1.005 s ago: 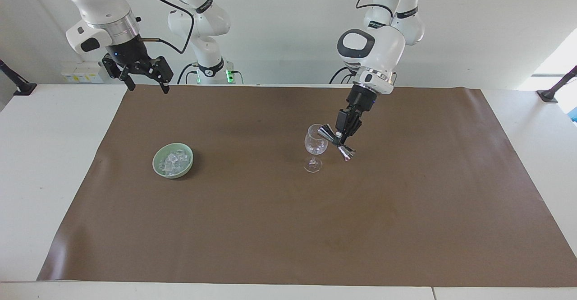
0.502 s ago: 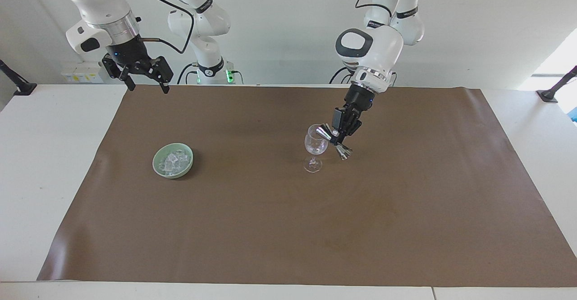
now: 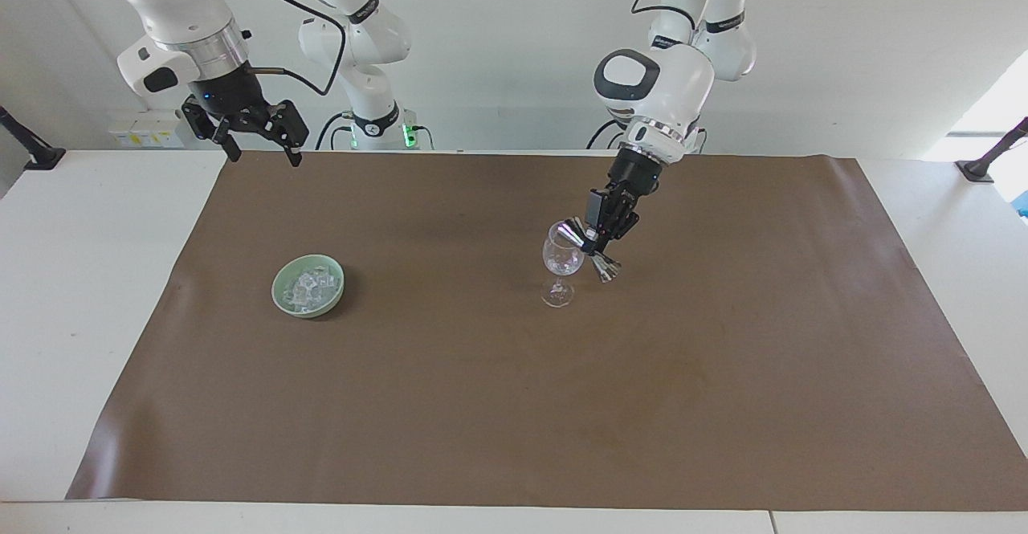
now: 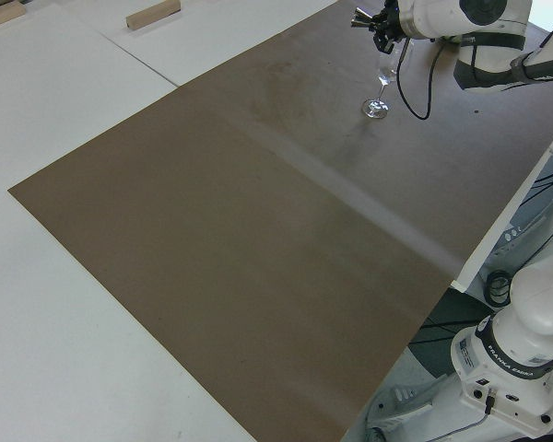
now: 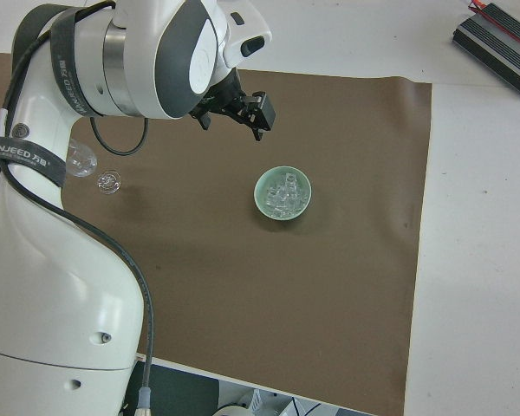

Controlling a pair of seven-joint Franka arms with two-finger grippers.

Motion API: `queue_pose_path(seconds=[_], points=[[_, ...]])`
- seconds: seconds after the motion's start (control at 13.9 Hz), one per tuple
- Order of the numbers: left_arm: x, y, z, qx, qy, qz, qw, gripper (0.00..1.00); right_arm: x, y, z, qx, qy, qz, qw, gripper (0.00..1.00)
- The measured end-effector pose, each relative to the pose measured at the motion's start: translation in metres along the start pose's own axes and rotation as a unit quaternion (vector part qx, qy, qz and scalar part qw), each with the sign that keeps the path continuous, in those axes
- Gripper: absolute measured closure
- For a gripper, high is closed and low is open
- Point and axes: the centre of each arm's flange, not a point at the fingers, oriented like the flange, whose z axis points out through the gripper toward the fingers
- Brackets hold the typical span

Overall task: Pour wine and add ice with both arms
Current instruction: 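Tilt the jigger with the left gripper to pour into the glass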

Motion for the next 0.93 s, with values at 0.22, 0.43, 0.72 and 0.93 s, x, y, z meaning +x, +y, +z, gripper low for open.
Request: queue_pose_path(seconds=[0.22, 0.43, 0.72, 0.93], points=[[0.002, 0.000, 0.000, -0.002, -0.002, -0.011, 1.000, 0.79, 0.000, 0.000, 0.000, 0.000, 0.000, 0.000, 1.000, 0.00], [0.013, -0.005, 0.003, -0.005, -0.025, -0.066, 0.997, 0.79, 0.000, 0.000, 0.000, 0.000, 0.000, 0.000, 1.000, 0.00], [0.027, -0.009, 0.002, -0.012, -0.058, -0.140, 0.988, 0.79, 0.000, 0.000, 0.000, 0.000, 0.000, 0.000, 1.000, 0.00], [0.034, -0.010, -0.001, -0.014, -0.083, -0.215, 0.973, 0.79, 0.000, 0.000, 0.000, 0.000, 0.000, 0.000, 1.000, 0.00]])
